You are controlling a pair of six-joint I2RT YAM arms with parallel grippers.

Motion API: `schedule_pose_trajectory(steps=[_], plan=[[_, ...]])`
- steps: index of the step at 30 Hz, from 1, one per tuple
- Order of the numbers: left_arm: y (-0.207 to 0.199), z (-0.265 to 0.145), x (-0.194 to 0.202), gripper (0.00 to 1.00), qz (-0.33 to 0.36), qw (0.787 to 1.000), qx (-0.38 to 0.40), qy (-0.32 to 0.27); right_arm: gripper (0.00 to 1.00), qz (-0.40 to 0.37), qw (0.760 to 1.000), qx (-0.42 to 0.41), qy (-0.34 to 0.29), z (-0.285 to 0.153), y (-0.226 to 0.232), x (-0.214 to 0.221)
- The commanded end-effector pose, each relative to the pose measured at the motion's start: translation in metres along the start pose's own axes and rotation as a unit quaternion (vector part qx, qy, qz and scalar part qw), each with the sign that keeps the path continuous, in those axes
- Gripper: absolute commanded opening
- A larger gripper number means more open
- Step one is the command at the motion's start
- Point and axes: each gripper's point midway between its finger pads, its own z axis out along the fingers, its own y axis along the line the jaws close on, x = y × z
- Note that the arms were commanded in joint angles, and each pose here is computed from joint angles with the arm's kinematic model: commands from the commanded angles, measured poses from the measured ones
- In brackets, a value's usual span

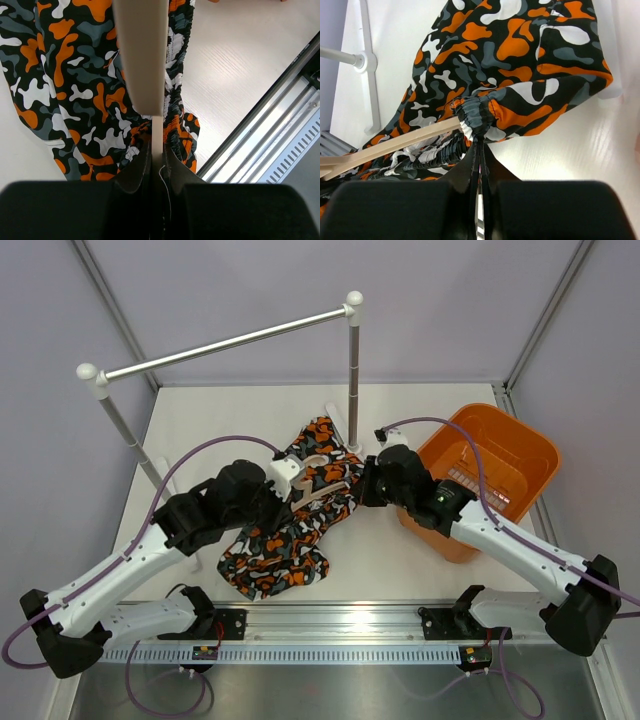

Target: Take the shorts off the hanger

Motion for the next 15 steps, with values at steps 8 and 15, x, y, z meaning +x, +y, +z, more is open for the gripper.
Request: schedule_pose_trajectory(steps=[8, 15], plan=[[-0.001, -0.024, -0.037, 0.00, -0.003, 0.997, -0.004, -0.081, 0.00, -0.009, 0.990, 0.132, -0.045, -0.020, -0.041, -0.033], [0.000, -0.034, -0.031, 0.00, -0.008, 0.996, -0.006, -0.093, 0.00, -0.002, 0.988, 0.141, -0.060, -0.029, -0.052, -0.060]])
